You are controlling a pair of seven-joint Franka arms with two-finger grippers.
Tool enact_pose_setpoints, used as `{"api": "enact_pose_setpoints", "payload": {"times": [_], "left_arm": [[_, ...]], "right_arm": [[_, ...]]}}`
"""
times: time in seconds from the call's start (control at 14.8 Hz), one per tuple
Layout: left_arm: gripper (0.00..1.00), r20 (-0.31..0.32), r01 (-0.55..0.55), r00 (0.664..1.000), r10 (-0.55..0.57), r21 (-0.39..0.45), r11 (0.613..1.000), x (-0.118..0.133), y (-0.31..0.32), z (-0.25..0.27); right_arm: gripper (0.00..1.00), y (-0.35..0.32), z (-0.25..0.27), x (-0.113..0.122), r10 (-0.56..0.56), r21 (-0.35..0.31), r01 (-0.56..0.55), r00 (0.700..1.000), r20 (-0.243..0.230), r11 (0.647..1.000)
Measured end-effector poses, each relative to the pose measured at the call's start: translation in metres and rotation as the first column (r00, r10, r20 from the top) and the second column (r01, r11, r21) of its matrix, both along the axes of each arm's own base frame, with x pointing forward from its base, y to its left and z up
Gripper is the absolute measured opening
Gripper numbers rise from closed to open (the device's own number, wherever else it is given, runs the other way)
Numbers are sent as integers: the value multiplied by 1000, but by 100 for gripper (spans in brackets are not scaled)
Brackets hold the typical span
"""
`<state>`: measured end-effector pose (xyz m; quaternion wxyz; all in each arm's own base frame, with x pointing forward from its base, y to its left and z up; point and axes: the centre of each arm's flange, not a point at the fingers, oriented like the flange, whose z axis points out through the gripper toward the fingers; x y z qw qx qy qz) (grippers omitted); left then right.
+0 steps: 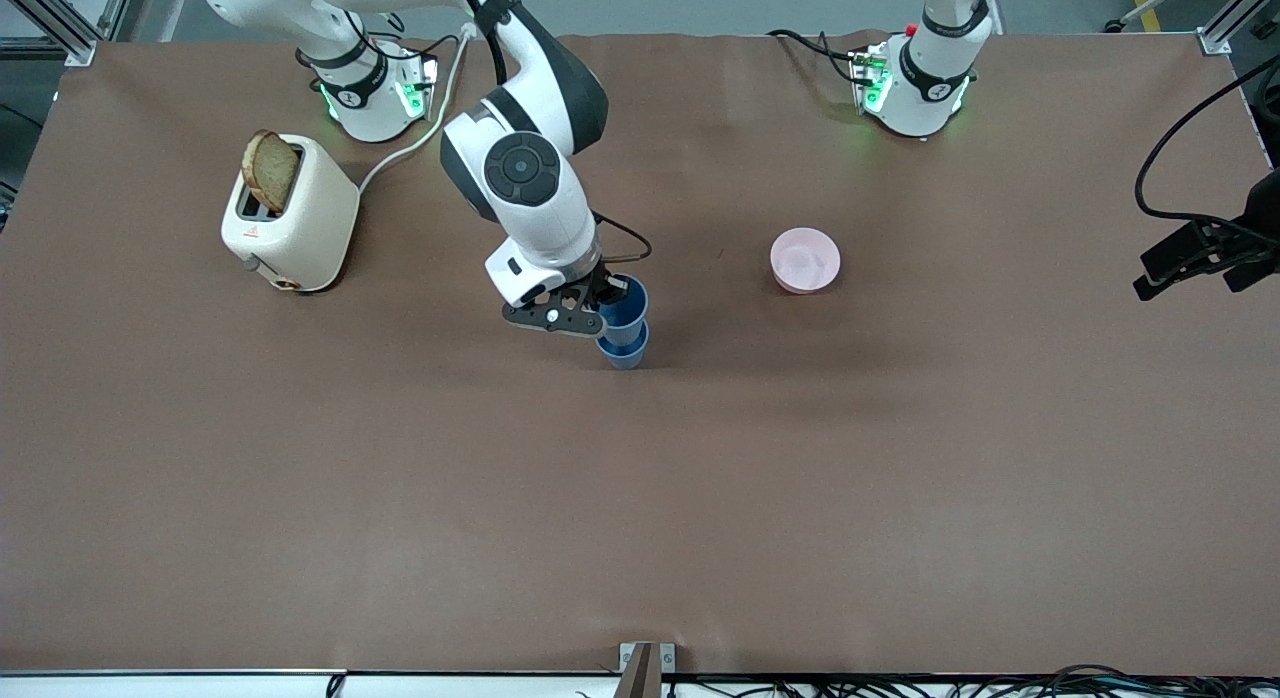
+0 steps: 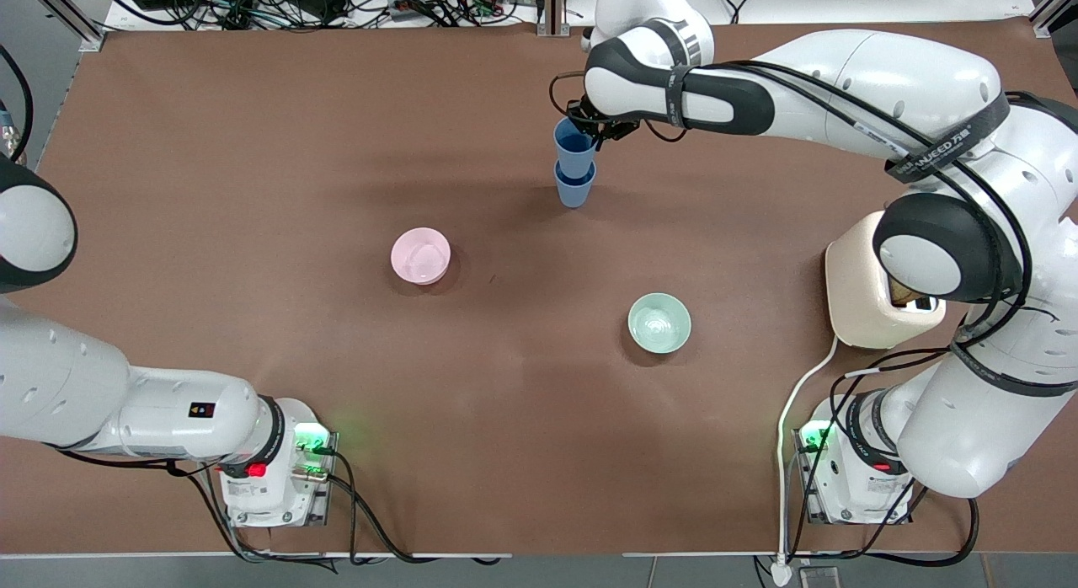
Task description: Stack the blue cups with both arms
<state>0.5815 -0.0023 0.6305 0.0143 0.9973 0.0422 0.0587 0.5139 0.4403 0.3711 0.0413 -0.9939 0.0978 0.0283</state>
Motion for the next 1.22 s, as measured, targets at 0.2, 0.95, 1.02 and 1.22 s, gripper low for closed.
{"api": "enact_pose_setpoints", "payload": {"times": [0.2,0.95,1.02,1.22], "left_arm": [[100,0,0,1000,0,-11,1000,0,-1,0],[100,-64,5,998,-6,-11,1000,-6,-1,-6],[100,-64,6,998,-7,-11,1000,-6,-1,-6],[100,-63,14,998,-15,-11,1000,-7,-5,-5]], "right_arm": [[5,-1,-11,5,-7,0,7,1000,7,1000],[69,-25,-2,29,-55,8,55,998,28,998],[78,-39,14,38,-77,20,76,996,42,997],[100,-113,78,69,-95,42,92,993,73,995]]}}
